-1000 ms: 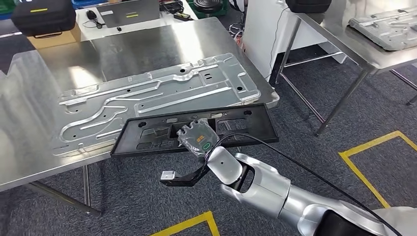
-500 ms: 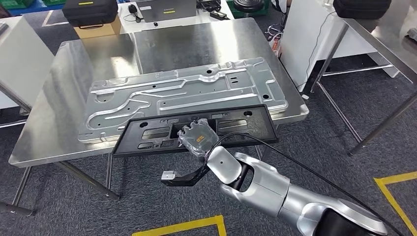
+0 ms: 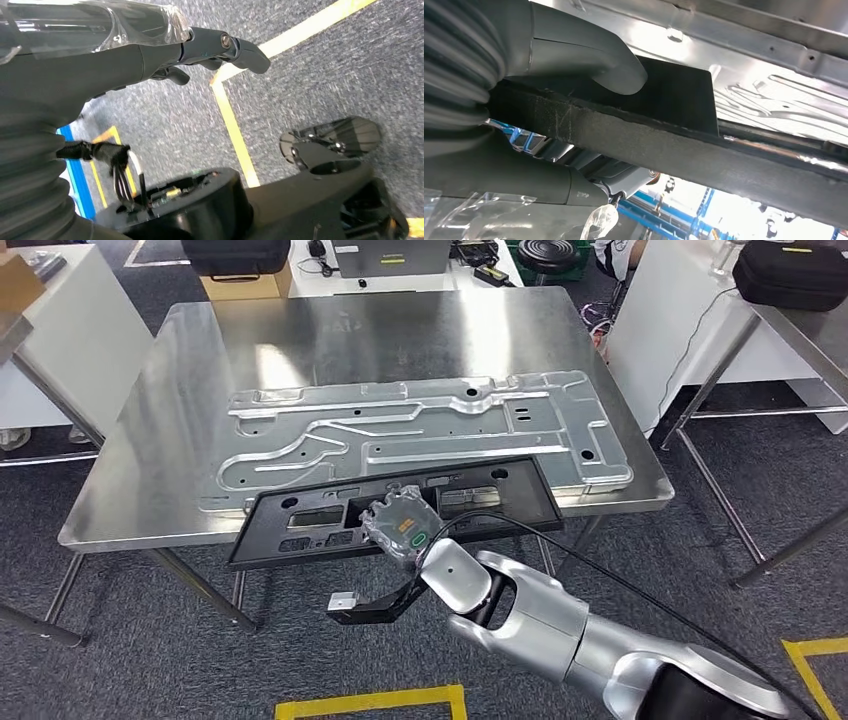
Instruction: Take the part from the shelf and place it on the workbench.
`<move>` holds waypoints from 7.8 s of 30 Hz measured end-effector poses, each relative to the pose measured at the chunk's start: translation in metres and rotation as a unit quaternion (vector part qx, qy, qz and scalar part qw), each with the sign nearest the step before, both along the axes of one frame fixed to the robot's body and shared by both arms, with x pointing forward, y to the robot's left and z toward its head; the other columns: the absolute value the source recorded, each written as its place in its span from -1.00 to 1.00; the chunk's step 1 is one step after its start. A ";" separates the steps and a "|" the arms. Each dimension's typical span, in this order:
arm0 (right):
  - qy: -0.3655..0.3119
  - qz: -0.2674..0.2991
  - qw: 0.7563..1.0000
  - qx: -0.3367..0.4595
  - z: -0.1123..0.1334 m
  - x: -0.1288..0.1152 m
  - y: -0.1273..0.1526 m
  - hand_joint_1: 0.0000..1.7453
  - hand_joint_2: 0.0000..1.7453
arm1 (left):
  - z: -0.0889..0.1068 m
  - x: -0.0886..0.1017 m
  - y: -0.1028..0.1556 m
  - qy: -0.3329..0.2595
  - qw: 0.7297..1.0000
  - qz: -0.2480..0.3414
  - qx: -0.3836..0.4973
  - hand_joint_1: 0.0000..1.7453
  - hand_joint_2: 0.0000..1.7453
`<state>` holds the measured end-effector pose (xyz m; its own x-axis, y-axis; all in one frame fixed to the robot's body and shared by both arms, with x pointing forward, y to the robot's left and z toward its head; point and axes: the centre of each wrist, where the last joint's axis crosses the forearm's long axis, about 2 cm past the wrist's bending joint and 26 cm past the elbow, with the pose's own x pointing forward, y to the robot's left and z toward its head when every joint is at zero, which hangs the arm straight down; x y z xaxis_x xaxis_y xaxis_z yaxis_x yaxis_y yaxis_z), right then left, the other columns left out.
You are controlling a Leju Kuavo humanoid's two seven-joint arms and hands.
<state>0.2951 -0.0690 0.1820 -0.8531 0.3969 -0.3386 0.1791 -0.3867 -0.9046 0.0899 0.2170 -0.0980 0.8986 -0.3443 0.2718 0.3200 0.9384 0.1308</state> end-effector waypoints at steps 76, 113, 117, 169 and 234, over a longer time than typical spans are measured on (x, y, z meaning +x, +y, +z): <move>-0.041 0.007 0.998 -0.049 -0.004 0.005 0.001 1.00 1.00 | 0.000 0.002 0.003 0.022 0.999 0.021 0.015 -1.00 1.00; -0.106 -0.005 0.992 -0.071 -0.001 0.011 -0.002 1.00 1.00 | -0.001 -0.002 0.003 0.031 0.999 0.024 0.017 -1.00 1.00; -0.110 -0.006 0.991 -0.074 0.001 0.012 -0.002 1.00 1.00 | -0.001 -0.004 0.002 0.033 0.999 0.024 0.016 -1.00 1.00; -0.099 -0.021 0.991 -0.082 -0.003 0.016 -0.012 -1.00 -1.00 | -0.003 -0.016 -0.001 0.027 0.999 0.013 0.025 -1.00 -1.00; 0.029 -0.111 0.991 0.072 -0.013 0.010 -0.026 -1.00 -1.00 | -0.002 -0.014 -0.004 0.019 0.999 0.032 -0.004 -1.00 -1.00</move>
<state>0.3055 -0.0946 0.1694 -0.7551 0.6184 -0.2179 0.0504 -0.2766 -0.9597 0.0756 0.2131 -0.1002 0.9286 -0.2829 0.2401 0.2630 0.9583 0.1119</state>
